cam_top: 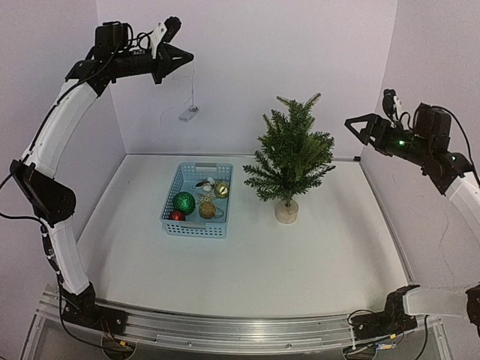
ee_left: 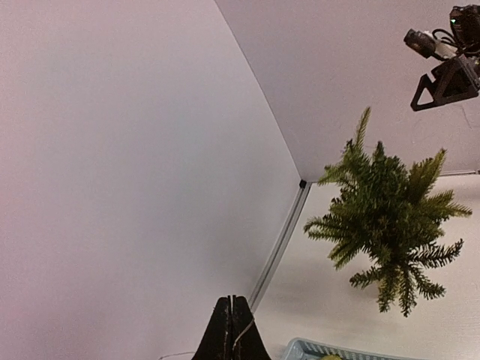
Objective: Decorate the small christmas tree
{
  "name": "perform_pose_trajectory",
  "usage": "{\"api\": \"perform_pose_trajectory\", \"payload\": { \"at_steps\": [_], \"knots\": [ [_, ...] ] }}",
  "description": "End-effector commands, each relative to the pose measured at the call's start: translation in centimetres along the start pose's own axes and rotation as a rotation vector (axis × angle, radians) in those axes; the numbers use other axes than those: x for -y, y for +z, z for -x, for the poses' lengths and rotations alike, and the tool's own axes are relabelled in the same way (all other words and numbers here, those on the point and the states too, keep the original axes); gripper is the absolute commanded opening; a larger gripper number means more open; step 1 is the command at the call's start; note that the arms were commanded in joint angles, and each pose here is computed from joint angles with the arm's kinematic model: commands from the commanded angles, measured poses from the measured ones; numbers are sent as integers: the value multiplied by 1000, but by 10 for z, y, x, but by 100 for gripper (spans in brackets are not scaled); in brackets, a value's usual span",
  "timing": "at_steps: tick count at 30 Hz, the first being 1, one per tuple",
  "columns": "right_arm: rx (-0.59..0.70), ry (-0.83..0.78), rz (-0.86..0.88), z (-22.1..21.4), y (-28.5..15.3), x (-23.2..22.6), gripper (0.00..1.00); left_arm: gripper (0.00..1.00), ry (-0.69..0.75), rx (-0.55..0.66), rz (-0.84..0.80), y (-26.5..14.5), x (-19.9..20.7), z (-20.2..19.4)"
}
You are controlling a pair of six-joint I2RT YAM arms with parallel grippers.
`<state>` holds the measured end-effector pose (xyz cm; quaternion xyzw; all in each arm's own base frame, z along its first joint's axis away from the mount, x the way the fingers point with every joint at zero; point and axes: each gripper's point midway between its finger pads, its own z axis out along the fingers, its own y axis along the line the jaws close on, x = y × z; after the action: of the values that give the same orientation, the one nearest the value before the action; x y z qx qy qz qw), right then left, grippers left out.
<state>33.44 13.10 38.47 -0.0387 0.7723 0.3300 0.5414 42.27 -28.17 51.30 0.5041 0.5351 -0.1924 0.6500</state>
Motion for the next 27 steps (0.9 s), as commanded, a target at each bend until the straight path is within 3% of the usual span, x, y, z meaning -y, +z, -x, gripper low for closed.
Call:
{"api": "perform_pose_trajectory", "payload": {
  "at_steps": [1,4,9,14,20,22,24,27],
  "knots": [
    [-10,-19,176,17,-2,-51,90,0,1,98,-107,-13,47,65],
    [-54,-36,294,13,-2,-89,95,0,11,98,-179,-10,83,80],
    [-110,-81,403,5,-8,-128,95,0,-30,73,-342,-2,150,90],
    [-131,-63,388,-10,-14,-122,90,0,-24,103,-560,1,209,83],
    [-225,15,397,-51,-17,-111,84,0,21,231,-761,6,258,93],
    [-260,55,404,-63,-18,-110,85,0,39,278,-798,9,269,100],
    [-283,81,391,-74,-17,-107,96,0,40,318,-839,10,278,107],
    [-250,62,406,-80,-11,-115,98,0,54,368,-878,9,287,116]
  ]
}}
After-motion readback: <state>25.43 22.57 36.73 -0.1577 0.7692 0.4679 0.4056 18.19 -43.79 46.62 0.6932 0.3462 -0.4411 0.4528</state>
